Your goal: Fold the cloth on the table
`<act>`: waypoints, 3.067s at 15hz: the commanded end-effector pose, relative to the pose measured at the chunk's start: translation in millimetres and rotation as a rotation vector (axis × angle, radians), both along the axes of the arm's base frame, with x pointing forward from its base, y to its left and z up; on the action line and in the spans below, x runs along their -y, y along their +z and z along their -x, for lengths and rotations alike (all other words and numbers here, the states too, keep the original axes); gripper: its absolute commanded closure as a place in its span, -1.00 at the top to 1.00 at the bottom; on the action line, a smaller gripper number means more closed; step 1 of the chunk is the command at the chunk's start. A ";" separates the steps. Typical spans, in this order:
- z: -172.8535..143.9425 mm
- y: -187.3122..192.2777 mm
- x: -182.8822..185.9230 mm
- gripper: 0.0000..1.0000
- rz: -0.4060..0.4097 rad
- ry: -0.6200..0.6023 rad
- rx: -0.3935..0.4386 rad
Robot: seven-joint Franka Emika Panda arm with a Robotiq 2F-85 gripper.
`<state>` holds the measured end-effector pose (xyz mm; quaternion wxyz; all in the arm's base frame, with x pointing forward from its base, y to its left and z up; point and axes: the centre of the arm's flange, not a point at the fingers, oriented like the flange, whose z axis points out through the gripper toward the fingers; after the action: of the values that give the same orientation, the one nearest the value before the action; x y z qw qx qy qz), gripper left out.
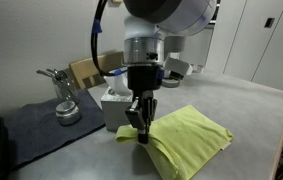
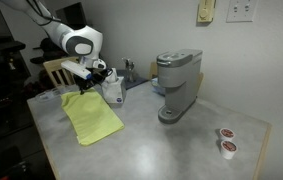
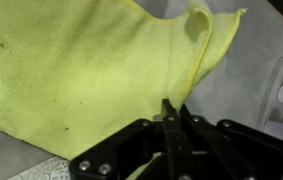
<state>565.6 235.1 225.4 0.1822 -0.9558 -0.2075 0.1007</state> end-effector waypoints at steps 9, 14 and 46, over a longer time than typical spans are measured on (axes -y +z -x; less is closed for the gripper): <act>28.0 7.0 60.2 -0.98 -0.085 0.139 -0.126; 32.0 22.4 73.9 -0.98 -0.062 0.098 -0.127; 9.2 36.3 225.0 -0.98 -0.100 0.075 -0.069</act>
<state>543.2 28.4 256.3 0.2302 -0.9329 -0.2432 0.1328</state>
